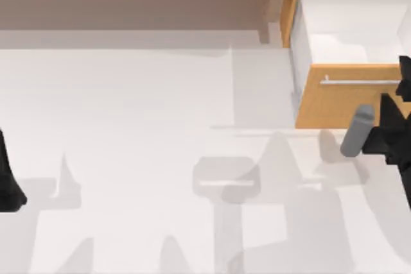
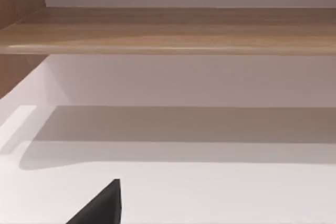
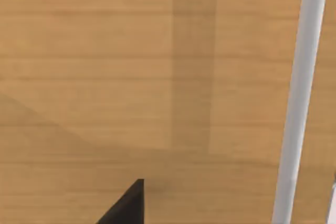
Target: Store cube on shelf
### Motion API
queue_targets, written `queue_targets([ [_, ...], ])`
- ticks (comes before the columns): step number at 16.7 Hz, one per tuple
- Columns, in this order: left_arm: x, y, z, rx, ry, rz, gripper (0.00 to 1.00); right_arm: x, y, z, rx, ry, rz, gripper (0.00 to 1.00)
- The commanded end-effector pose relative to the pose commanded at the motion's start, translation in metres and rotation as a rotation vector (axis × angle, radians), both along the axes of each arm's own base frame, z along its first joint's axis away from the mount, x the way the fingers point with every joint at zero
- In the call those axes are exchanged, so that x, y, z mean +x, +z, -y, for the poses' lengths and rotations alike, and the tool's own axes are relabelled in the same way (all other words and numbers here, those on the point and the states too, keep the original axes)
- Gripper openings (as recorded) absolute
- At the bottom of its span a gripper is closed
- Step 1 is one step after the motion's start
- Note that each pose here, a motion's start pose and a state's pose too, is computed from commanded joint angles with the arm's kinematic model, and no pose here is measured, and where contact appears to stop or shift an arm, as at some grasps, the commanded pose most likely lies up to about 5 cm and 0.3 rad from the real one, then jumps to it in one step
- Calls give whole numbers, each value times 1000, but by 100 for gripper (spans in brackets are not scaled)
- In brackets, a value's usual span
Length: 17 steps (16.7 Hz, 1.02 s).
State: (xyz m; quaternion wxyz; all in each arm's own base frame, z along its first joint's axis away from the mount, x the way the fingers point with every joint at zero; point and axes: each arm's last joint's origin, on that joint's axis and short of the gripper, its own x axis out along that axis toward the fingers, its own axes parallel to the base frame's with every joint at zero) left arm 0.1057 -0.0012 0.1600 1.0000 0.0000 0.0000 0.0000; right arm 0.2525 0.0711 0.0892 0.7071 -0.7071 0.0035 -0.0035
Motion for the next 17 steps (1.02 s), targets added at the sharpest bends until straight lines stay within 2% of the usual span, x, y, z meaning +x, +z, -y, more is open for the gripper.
queue_targets([
  [9,0,0,0,0,0,0,100,0,0,0,0,0,0,2],
  [17,0,0,0,0,0,0,100,0,0,0,0,0,0,0],
])
